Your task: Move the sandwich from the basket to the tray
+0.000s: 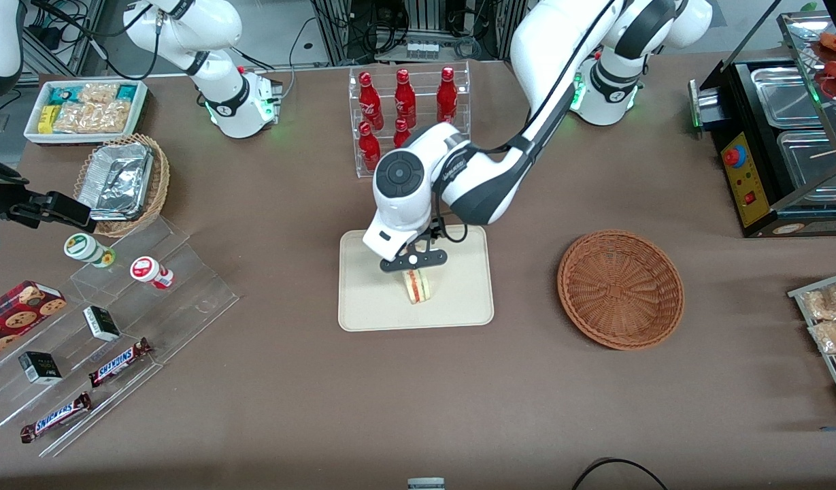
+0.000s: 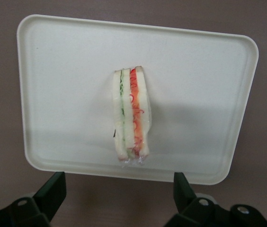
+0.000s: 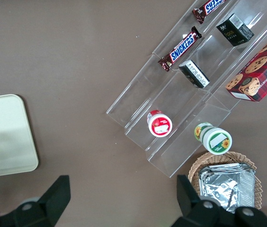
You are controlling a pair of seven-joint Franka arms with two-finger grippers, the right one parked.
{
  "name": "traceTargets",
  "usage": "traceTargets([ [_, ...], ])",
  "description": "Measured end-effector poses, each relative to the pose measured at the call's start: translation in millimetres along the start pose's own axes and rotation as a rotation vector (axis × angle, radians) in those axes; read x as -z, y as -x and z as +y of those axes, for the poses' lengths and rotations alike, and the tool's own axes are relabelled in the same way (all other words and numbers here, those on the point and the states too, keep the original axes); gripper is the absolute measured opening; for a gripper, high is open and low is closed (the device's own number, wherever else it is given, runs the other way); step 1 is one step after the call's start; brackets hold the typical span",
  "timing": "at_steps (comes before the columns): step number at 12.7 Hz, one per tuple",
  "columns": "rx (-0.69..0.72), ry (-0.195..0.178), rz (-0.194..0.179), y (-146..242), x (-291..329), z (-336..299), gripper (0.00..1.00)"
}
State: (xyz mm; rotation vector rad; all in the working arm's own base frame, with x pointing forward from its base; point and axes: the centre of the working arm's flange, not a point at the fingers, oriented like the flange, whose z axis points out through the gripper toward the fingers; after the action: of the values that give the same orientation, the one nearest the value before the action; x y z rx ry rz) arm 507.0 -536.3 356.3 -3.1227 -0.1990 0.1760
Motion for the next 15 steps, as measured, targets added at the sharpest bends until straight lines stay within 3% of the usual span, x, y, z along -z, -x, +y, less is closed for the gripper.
traceTargets([
  [2, -0.001, -0.03, -0.009, -1, 20, -13, 1.0],
  [6, 0.017, -0.031, -0.001, -50, 73, -79, 1.0],
  [10, -0.097, -0.039, -0.018, -89, 104, -161, 1.0],
  [15, -0.381, -0.046, -0.074, -114, 142, -286, 1.0],
])
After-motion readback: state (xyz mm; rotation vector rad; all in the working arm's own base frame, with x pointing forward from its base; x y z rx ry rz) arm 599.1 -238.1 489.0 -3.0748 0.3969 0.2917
